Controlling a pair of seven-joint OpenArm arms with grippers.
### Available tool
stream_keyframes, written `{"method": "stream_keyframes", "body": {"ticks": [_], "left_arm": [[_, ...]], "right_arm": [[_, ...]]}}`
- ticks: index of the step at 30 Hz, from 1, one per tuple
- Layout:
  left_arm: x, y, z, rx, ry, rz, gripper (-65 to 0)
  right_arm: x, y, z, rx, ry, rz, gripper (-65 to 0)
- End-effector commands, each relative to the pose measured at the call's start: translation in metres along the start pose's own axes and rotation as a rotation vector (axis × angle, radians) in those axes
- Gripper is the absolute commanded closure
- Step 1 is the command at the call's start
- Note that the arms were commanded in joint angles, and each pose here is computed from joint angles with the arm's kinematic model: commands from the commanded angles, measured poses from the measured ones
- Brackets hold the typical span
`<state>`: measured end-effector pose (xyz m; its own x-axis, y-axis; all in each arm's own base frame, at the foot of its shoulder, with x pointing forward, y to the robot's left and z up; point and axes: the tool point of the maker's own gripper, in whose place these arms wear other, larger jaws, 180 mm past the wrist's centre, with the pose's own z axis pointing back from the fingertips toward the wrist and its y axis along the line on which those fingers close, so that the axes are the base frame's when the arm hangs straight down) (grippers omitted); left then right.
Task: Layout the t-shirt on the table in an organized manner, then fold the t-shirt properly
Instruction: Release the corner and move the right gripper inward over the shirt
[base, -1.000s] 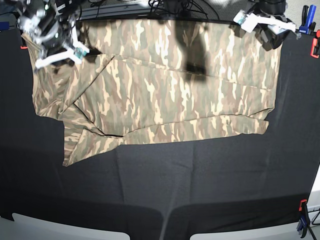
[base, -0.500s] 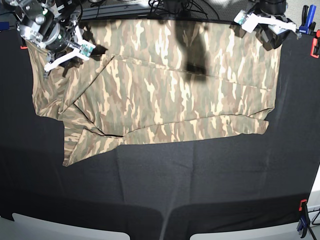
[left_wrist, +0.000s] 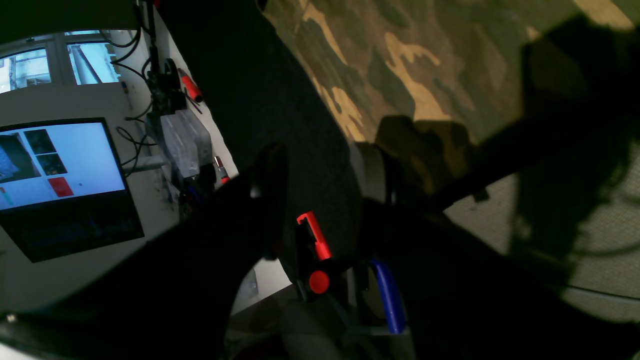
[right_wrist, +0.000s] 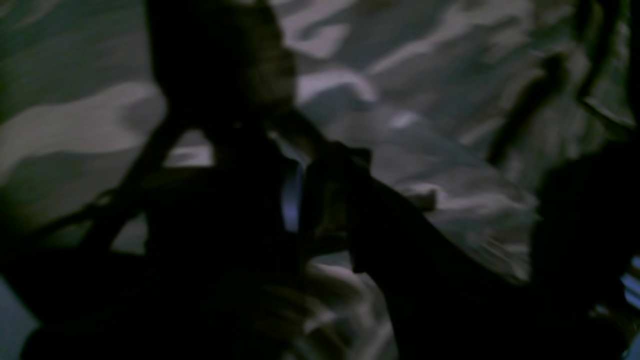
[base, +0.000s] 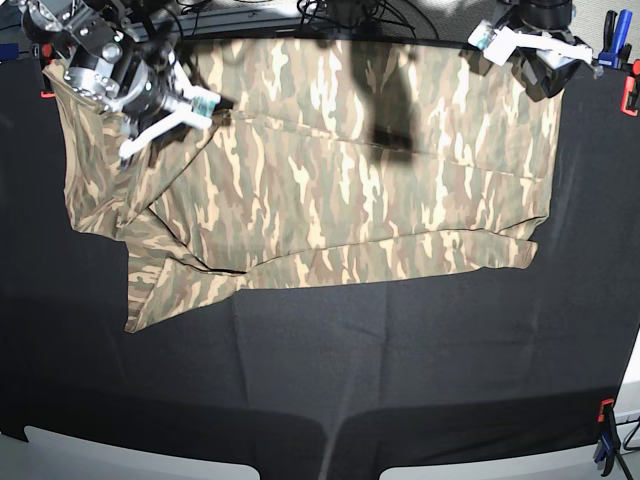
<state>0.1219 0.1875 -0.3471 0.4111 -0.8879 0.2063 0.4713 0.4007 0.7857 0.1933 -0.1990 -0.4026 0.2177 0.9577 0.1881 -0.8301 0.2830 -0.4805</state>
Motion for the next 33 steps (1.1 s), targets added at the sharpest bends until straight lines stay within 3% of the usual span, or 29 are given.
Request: {"method": "stream_keyframes", "body": {"ticks": [1,11,16,20,21,24,33], "left_arm": [[0.002,0.008,0.002,0.027,-0.013,0.001,-18.9],[0.002,0.008,0.002,0.027,-0.013,0.001,-18.9],[0.002,0.008,0.002,0.027,-0.013,0.0,-18.9],[0.002,0.008,0.002,0.027,-0.013,0.0,-18.9],[0.002,0.008,0.002,0.027,-0.014,0.001,-18.9],[0.002,0.008,0.002,0.027,-0.014,0.001,-18.9],[0.002,0.008,0.002,0.027,-0.013,0.001,-18.9]], "right_arm": [[-0.003,-0.018,0.003,-0.052,0.012,0.009,-12.9],[-0.017,-0.03,0.004,-0.099,0.094,0.057,-12.9],[-0.024,-0.017,0.004,-0.019,0.13,0.092,-12.9],[-0.024,-0.016,0.004,-0.015,0.129,0.092,-12.9],[-0.024,-0.016,0.004,-0.015,0.129,0.092,-12.2],[-0.023,-0.016,0.004,-0.015,0.126,0.092,0.0],[-0.012,-0.037,0.002,-0.072,0.085,0.104,0.0]]}}
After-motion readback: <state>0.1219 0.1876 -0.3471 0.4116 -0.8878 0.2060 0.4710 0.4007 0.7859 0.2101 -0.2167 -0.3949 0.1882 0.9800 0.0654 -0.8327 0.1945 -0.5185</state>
